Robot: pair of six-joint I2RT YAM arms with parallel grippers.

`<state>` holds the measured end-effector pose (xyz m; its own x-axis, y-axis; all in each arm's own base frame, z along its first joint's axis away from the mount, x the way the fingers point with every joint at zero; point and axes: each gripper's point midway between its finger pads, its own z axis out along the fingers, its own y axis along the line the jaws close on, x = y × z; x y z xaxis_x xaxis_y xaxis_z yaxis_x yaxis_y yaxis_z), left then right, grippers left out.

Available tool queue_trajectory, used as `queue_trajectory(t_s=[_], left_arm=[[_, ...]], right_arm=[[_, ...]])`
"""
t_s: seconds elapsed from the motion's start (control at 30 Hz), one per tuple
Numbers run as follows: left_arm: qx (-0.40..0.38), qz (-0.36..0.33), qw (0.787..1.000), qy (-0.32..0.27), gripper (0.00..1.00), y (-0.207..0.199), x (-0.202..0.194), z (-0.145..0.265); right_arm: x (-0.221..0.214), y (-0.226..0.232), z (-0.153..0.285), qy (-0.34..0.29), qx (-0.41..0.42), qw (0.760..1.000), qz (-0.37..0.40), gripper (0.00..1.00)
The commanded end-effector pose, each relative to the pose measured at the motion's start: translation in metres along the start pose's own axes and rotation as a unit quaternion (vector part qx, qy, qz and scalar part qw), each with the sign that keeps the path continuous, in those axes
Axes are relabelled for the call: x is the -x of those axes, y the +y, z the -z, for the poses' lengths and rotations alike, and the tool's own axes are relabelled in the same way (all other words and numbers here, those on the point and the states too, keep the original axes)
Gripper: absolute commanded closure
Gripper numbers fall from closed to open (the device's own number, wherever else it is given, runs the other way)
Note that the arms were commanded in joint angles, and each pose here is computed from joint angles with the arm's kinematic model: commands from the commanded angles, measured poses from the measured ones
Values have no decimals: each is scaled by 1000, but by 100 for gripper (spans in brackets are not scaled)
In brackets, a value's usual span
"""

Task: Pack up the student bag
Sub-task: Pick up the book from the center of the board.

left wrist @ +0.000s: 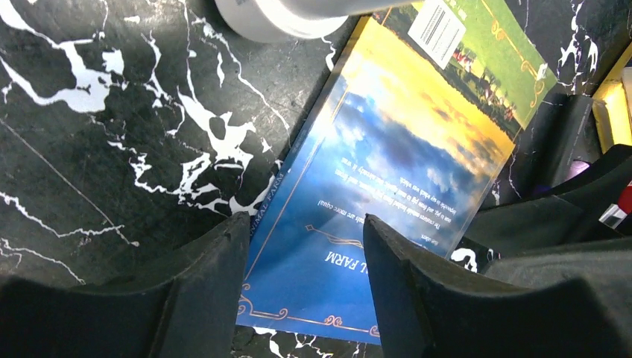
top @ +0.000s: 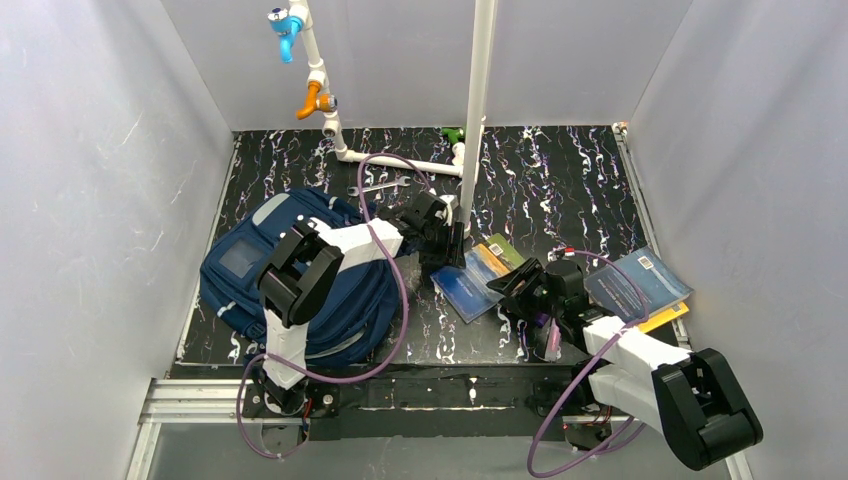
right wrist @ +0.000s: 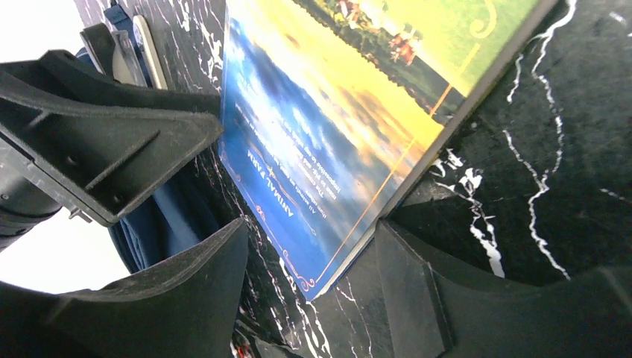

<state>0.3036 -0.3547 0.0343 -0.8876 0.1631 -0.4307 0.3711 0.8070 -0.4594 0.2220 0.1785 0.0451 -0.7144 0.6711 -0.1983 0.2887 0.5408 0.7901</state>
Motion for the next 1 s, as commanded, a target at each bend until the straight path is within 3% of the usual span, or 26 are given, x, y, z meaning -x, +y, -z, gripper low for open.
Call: queue_trajectory(t_s=[0.0, 0.13, 0.2, 0.43, 0.73, 0.87, 0.97], left_arm=[[-28, 32, 997, 57, 46, -18, -43, 4], [-31, 30, 997, 61, 46, -26, -50, 4], [-31, 29, 997, 64, 46, -27, -54, 3], [-30, 27, 997, 70, 46, -29, -61, 2], [-42, 19, 997, 68, 46, -43, -63, 8], [-39, 18, 997, 67, 46, -43, -66, 10], [-32, 11, 997, 67, 46, -40, -66, 13]], right_arm=[[8, 23, 0, -16, 53, 998, 1, 31], [8, 36, 3, -12, 79, 997, -15, 50], [8, 47, 8, -9, 97, 995, -22, 54], [16, 75, 29, -26, 142, 988, -49, 57], [16, 68, 16, -23, 135, 988, -71, 57], [17, 55, 14, -29, 102, 992, -68, 57], [16, 42, 15, -30, 56, 997, -43, 63]])
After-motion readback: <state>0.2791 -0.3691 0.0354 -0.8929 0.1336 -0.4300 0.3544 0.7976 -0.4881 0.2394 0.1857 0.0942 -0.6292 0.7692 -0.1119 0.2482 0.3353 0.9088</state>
